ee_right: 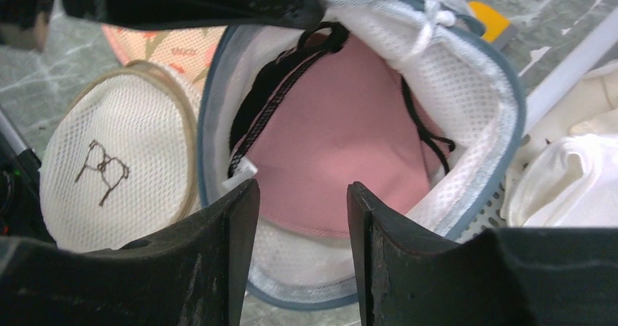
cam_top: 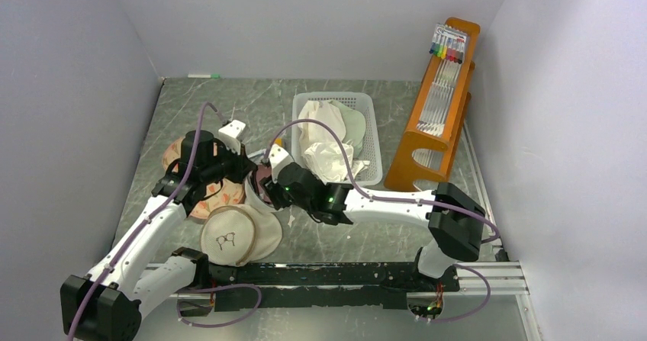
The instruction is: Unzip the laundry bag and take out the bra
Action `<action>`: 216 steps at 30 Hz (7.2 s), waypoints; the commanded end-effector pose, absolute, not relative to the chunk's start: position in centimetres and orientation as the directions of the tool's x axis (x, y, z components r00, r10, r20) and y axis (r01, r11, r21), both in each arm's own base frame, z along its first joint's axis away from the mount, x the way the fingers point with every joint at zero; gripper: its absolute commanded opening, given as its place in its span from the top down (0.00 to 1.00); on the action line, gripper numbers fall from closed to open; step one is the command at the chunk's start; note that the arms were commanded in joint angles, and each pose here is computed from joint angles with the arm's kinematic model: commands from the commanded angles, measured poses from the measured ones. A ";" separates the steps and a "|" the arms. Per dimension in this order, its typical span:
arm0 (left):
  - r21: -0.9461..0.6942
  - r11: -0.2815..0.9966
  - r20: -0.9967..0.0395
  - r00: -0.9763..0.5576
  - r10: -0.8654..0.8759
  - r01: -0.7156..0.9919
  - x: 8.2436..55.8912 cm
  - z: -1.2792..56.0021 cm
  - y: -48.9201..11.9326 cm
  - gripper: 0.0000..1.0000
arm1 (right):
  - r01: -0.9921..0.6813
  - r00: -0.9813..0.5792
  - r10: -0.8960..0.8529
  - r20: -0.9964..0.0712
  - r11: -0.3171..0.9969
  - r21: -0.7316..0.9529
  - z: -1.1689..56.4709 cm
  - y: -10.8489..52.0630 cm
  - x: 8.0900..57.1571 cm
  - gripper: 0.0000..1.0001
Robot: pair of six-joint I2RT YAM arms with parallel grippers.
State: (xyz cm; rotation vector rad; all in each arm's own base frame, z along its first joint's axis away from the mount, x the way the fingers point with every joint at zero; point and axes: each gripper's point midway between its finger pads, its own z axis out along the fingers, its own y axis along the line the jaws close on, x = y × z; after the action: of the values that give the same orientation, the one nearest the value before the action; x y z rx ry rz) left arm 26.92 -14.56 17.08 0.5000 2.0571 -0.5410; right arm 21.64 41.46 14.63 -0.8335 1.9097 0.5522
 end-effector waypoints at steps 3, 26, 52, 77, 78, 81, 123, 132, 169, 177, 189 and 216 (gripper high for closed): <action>-0.154 0.779 -0.896 -0.418 0.149 0.608 27.0 18.6 -15.7 0.93 | -0.671 -0.358 -0.086 -0.930 0.716 0.192 17.8 41.8 25.0 0.53; -0.141 0.771 -0.890 -0.420 0.176 0.622 26.6 18.2 -16.3 0.93 | -0.577 -0.410 0.266 -0.872 0.665 0.474 14.9 45.5 27.5 0.50; -0.136 0.797 -0.878 -0.444 0.178 0.589 26.8 17.9 -15.9 0.93 | -0.471 -0.488 0.250 -0.836 0.732 0.493 14.0 43.0 27.0 1.00; -0.117 0.777 -0.876 -0.433 0.213 0.618 26.1 17.6 -16.9 0.93 | -0.666 -0.441 -0.015 -0.897 0.675 0.316 12.8 45.6 25.3 0.54; -0.118 0.776 -0.876 -0.433 0.212 0.619 26.1 17.6 -16.9 0.93 | -0.668 -0.444 -0.017 -0.896 0.673 0.318 12.3 45.7 25.2 0.53; -0.119 0.777 -0.876 -0.433 0.210 0.619 26.1 17.6 -16.9 0.93 | -0.666 -0.449 -0.026 -0.893 0.676 0.315 10.8 46.0 25.0 0.51; -0.121 0.792 -0.856 -0.467 0.222 0.599 26.2 16.8 -16.6 0.93 | -0.604 -0.335 0.246 -0.909 0.685 0.408 24.5 38.2 25.5 1.00; -0.124 0.794 -0.851 -0.475 0.223 0.595 26.2 16.6 -16.6 0.93 | -0.611 -0.274 0.344 -0.898 0.659 0.439 29.9 35.8 25.3 1.00; -0.123 0.806 -0.838 -0.496 0.228 0.579 26.3 16.2 -16.3 0.93 | -0.729 0.214 0.621 -0.754 0.615 0.299 58.9 25.9 21.1 1.00; -0.124 0.807 -0.834 -0.501 0.231 0.578 26.3 16.1 -16.3 0.93 | -0.670 0.339 0.598 -0.727 0.695 0.259 62.0 24.3 21.9 1.00; -0.125 0.809 -0.830 -0.507 0.232 0.575 26.3 15.9 -16.3 0.93 | -0.486 0.420 0.436 -0.796 0.849 0.208 59.8 24.4 26.1 1.00; -0.129 0.807 -0.822 -0.517 0.238 0.576 26.3 15.6 -16.3 0.93 | -0.348 0.207 0.281 -0.937 0.916 0.198 46.0 23.5 33.8 1.00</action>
State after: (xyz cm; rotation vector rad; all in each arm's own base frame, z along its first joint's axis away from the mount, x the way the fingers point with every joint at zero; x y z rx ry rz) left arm 25.92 -15.97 14.35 0.6027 2.1423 -0.4887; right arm 33.63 23.35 48.20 -0.0505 1.2347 0.4327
